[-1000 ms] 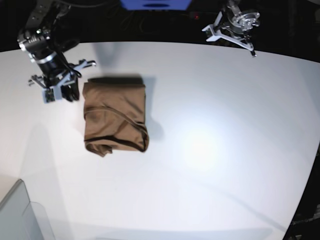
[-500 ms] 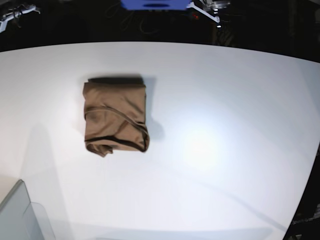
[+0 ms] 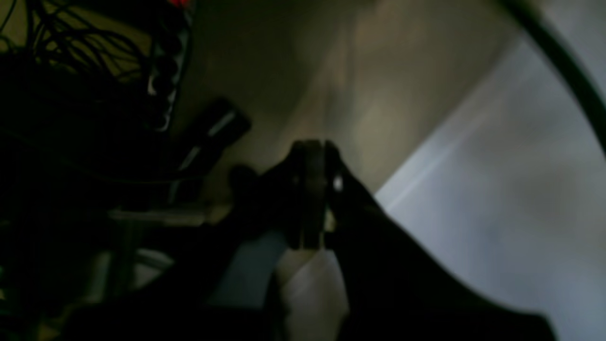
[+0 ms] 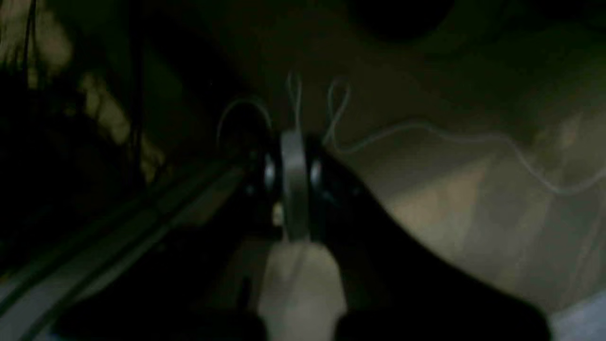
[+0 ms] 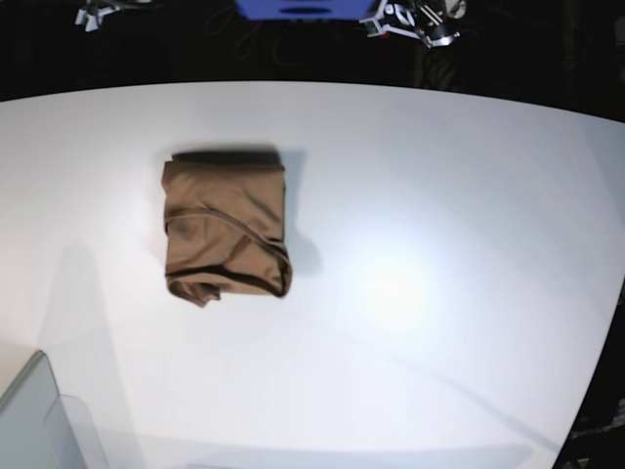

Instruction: Layout the t-shirt on the table in an organized manner, then fold the t-shirt properly

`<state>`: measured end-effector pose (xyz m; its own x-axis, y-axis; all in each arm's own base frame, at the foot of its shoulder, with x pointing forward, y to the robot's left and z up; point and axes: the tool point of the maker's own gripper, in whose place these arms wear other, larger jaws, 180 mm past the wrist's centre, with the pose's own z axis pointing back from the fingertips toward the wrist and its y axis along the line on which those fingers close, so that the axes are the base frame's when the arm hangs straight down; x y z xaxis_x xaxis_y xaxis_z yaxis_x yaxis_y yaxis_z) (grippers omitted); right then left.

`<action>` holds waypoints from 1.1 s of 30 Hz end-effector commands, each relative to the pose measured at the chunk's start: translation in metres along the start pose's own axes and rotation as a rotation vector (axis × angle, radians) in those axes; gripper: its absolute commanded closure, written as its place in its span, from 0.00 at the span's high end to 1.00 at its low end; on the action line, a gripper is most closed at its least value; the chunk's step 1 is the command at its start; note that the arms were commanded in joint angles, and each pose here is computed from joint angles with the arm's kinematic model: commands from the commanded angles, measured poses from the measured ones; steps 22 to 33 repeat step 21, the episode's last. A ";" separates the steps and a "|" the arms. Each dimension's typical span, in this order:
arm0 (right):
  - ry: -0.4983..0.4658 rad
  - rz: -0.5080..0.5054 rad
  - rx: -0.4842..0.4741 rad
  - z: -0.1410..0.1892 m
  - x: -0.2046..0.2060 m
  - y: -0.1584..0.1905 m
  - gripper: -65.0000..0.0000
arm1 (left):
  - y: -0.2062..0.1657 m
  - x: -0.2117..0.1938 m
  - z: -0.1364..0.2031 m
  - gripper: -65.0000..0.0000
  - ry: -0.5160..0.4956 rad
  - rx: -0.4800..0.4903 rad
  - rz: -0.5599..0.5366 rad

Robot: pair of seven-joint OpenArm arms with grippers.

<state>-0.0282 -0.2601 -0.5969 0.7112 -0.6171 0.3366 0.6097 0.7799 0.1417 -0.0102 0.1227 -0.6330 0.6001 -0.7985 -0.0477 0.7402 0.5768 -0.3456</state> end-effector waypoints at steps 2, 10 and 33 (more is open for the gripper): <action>-0.039 -0.029 -0.115 -0.010 0.001 -0.010 0.00 | 0.021 0.008 0.002 0.00 -0.057 -0.012 0.127; -0.045 -0.120 -0.470 -0.021 -0.062 -0.003 0.00 | 0.085 0.026 0.012 0.00 -0.306 0.180 0.567; -0.064 -0.104 -0.487 -0.017 -0.073 0.011 0.00 | 0.114 0.008 0.019 0.00 -0.354 0.338 0.949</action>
